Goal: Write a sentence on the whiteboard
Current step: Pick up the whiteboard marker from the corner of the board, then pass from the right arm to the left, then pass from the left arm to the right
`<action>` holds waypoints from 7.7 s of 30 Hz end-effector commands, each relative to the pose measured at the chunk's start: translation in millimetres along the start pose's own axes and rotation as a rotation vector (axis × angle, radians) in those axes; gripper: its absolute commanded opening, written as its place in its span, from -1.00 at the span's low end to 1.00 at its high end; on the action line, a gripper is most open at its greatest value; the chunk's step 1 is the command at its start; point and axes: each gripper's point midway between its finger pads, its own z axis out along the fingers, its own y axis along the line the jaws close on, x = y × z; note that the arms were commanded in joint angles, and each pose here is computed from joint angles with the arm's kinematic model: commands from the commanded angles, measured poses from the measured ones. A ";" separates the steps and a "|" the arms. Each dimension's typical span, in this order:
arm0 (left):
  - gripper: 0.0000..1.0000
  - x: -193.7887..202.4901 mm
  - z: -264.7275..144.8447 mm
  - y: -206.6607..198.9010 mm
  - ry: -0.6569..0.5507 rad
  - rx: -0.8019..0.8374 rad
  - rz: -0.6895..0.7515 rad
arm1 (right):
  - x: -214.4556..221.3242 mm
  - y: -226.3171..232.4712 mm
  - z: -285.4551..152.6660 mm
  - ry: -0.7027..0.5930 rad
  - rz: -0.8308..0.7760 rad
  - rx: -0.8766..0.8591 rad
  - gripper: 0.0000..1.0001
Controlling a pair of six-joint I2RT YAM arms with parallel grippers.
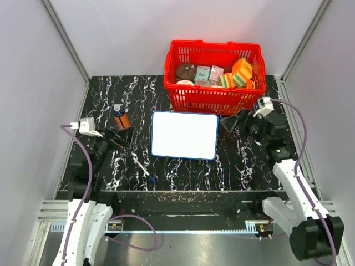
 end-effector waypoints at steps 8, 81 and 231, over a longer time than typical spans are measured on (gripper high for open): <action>0.98 -59.9 -13.5 -64.1 0.192 0.057 0.048 | 155.0 139.3 32.6 0.399 -0.273 -0.258 1.00; 0.98 -107.3 -87.2 -101.4 0.109 0.128 0.453 | 265.1 223.2 25.7 0.444 -0.573 -0.240 -1.00; 0.16 72.8 -44.6 -234.5 0.584 1.055 0.169 | 25.7 288.8 -76.6 -0.021 -0.118 -1.102 -1.00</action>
